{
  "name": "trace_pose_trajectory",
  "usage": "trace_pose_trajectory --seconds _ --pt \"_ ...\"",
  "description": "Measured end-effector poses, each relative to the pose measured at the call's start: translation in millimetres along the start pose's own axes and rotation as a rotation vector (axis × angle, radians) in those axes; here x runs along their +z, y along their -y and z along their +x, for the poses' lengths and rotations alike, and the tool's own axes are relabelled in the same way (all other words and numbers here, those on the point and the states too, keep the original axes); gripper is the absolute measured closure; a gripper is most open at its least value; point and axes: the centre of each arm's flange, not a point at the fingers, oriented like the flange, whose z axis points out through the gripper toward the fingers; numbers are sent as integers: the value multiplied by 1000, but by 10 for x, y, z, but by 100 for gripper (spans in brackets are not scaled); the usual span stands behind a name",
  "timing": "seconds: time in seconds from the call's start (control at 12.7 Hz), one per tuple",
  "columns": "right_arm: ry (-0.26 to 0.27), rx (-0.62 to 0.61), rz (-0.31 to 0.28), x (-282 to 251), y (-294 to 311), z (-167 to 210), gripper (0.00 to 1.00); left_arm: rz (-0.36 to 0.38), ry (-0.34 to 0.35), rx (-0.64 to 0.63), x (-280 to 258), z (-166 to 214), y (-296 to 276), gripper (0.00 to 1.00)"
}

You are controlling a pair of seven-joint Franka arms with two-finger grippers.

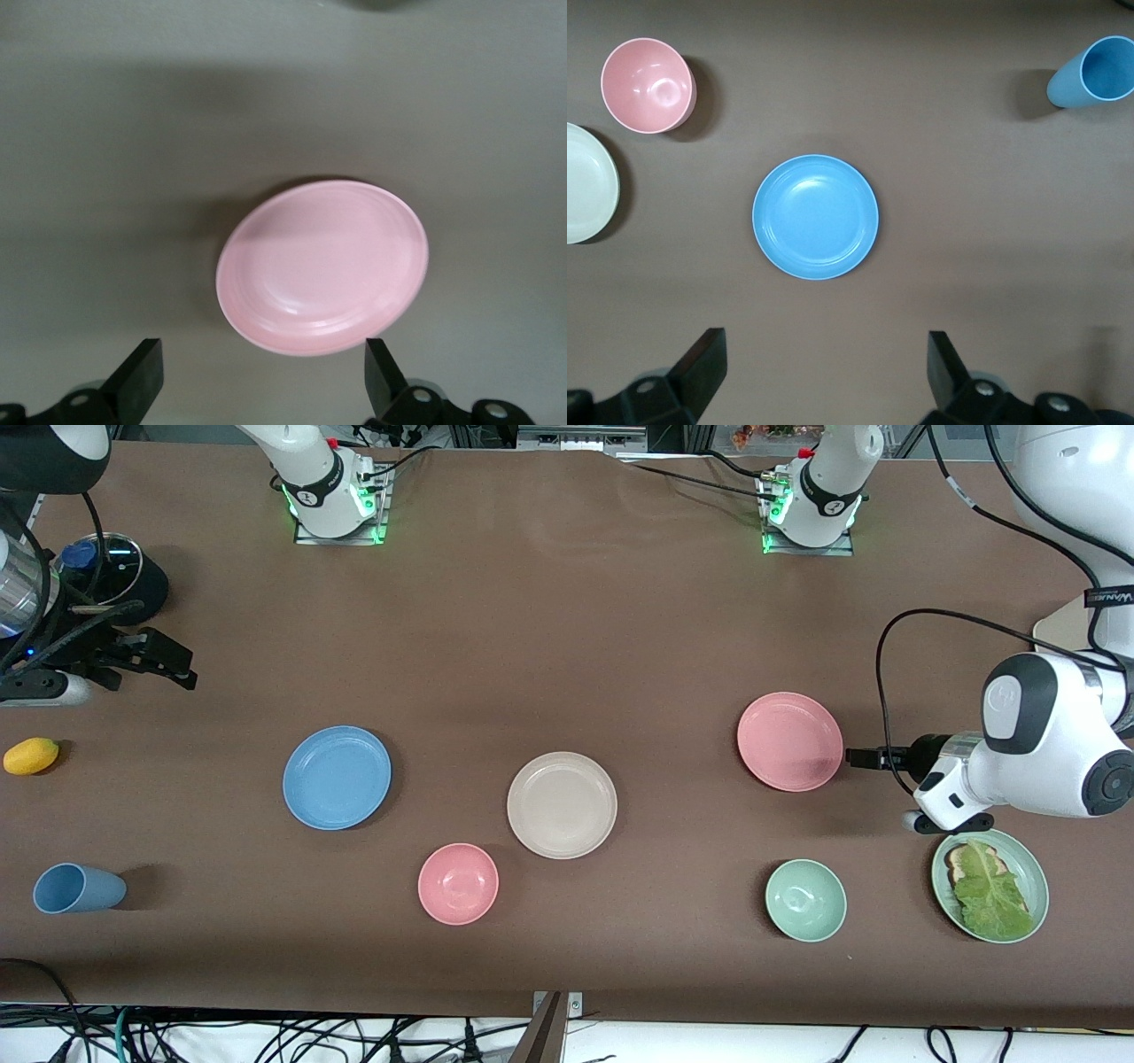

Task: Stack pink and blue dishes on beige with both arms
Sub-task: 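Move the left gripper down to the rim of the pink plate, then grip the pink plate with the left gripper while the right gripper reaches the blue plate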

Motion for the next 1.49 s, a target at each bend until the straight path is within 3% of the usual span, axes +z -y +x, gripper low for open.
trace_pose_trajectory --seconds 0.24,0.86,1.26,1.49 --pt "-2 0 0 -2 0 2 0 -59 -57 56 361 11 251 0" --pt "-5 3 0 16 -17 20 0 -89 -233 127 1124 -504 517 0" --pt "-3 20 -4 74 -118 59 0 -147 -275 155 1498 -734 642 0" --pt "41 25 -10 333 -157 144 0 -174 -288 148 1592 -750 751 0"
